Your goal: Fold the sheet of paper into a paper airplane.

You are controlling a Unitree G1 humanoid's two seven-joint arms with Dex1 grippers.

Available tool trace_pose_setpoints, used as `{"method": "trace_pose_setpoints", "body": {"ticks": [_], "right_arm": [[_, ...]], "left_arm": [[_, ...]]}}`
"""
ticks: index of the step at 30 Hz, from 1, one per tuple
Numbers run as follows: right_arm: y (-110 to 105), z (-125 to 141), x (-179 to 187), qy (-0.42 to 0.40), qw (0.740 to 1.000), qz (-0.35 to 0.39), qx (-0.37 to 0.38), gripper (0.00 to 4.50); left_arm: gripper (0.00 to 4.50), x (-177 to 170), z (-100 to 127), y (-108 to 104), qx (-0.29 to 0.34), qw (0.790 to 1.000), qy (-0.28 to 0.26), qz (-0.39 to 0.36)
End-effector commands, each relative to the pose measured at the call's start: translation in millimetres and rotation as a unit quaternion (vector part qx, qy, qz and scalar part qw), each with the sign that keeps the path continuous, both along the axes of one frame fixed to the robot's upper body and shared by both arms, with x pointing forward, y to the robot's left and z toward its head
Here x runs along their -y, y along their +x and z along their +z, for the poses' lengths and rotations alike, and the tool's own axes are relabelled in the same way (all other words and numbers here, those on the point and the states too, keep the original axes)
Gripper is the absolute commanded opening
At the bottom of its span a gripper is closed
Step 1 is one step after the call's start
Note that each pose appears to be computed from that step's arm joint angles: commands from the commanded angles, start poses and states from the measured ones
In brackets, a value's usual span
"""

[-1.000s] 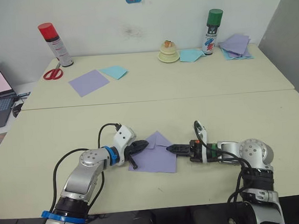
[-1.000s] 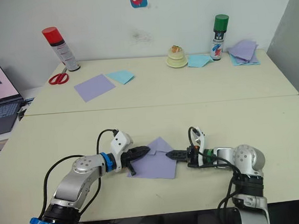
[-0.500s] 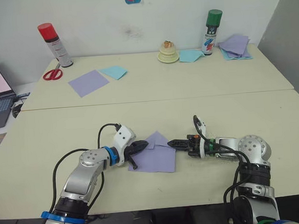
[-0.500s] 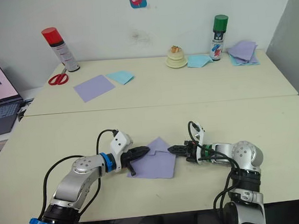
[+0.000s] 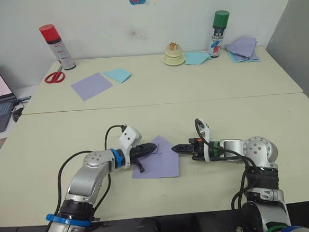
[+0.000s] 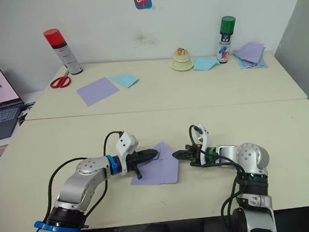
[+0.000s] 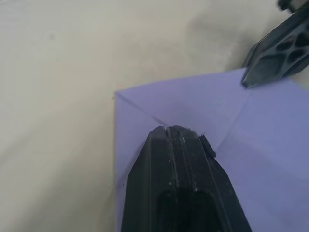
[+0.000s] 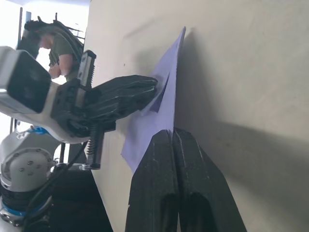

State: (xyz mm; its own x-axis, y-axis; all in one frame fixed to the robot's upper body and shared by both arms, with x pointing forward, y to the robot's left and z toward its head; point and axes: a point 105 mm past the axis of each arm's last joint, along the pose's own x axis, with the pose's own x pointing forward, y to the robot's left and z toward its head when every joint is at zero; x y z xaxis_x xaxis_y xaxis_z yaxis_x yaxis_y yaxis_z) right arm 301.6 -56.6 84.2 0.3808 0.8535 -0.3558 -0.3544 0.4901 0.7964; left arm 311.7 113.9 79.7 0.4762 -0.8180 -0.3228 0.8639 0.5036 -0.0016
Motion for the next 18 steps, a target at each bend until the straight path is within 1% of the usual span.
{"method": "trace_pose_setpoints", "body": {"ticks": [1,6,8,13,18], "right_arm": [[5.2,3.8,1.4,-0.005,1.000,-0.008,0.013,0.03],[7.0,7.3,0.5,-0.002,1.000,-0.007,0.018,0.03],[6.7,8.1,0.6,-0.002,1.000,-0.007,0.019,0.03],[5.5,8.2,0.8,-0.002,1.000,-0.008,0.021,0.03],[5.0,10.7,-0.9,0.002,1.000,-0.006,0.023,0.03]], "left_arm": [[0.00,9.6,1.9,-5.5,0.001,0.999,0.018,-0.037],[0.00,2.1,-10.5,-2.2,-0.012,0.998,0.060,-0.032],[0.00,-1.5,-12.2,-1.0,-0.013,0.997,0.069,-0.029],[0.00,-9.3,-8.3,4.5,-0.007,0.997,0.075,-0.022],[0.00,-9.9,-11.0,2.7,-0.014,0.996,0.083,-0.031]]}}
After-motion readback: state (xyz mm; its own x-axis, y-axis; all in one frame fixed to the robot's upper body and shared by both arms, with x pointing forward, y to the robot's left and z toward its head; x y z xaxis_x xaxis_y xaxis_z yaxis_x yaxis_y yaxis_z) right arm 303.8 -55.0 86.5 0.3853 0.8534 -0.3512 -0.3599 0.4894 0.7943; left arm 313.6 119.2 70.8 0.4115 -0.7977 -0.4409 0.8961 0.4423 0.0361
